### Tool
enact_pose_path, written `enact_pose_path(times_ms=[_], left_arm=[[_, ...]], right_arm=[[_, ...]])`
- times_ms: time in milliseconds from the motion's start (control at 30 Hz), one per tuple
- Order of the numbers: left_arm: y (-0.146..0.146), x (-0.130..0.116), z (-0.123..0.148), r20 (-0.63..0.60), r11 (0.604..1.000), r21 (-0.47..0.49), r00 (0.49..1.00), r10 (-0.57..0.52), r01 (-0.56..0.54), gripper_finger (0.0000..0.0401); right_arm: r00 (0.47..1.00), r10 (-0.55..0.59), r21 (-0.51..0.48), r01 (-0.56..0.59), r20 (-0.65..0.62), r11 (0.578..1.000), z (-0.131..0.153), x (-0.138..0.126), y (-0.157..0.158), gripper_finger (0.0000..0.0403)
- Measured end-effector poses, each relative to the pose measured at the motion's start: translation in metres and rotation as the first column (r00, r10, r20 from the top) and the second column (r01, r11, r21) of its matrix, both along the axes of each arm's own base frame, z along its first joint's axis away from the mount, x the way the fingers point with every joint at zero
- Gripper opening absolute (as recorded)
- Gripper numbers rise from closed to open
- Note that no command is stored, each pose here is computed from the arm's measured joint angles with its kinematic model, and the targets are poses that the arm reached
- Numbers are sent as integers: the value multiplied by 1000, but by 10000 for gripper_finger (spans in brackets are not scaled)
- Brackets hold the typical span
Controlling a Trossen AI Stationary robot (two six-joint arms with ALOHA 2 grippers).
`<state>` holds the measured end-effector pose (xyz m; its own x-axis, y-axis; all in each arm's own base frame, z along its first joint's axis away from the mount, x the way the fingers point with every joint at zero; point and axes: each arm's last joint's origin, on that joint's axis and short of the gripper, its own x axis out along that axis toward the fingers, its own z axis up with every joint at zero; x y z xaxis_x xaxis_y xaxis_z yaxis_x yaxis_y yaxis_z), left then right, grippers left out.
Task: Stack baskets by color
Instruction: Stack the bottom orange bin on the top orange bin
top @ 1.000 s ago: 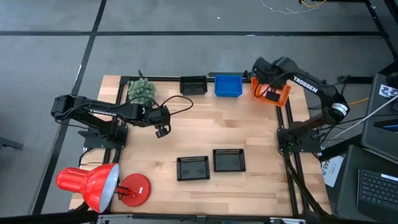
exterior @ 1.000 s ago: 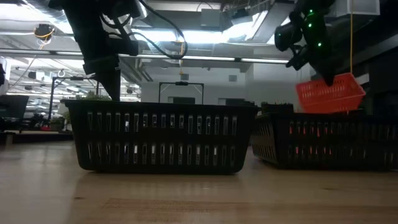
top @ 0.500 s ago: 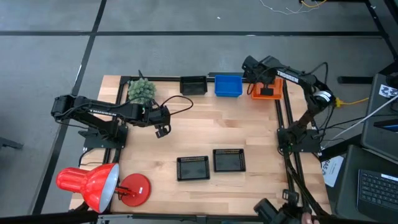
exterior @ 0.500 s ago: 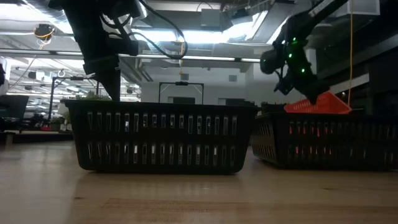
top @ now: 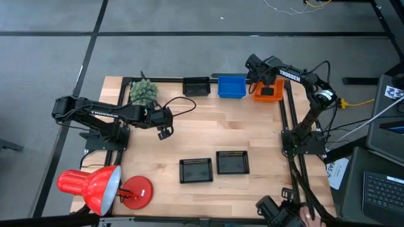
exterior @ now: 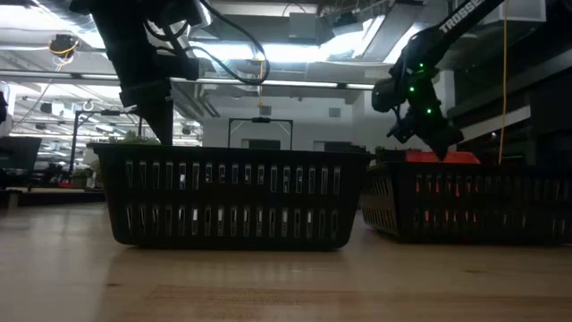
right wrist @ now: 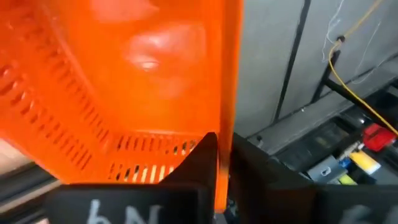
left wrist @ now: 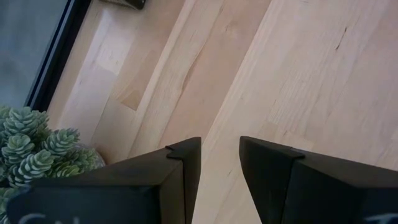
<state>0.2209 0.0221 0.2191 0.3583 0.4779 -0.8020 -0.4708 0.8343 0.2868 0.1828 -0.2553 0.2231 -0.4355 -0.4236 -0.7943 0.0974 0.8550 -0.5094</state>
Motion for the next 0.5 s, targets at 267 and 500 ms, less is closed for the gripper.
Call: enact_pose_path(times_ms=[267,500], left_arm=[[0,0,0,0,1000,0,1000,0,0,102],[0,0,0,0,1000,0,1000,0,0,102]], right_arm=[[1000,-9,-23,8,-20,1000,1,-1,-1,124],[994,7,-59,-14,-108,998,9,0,10,177]])
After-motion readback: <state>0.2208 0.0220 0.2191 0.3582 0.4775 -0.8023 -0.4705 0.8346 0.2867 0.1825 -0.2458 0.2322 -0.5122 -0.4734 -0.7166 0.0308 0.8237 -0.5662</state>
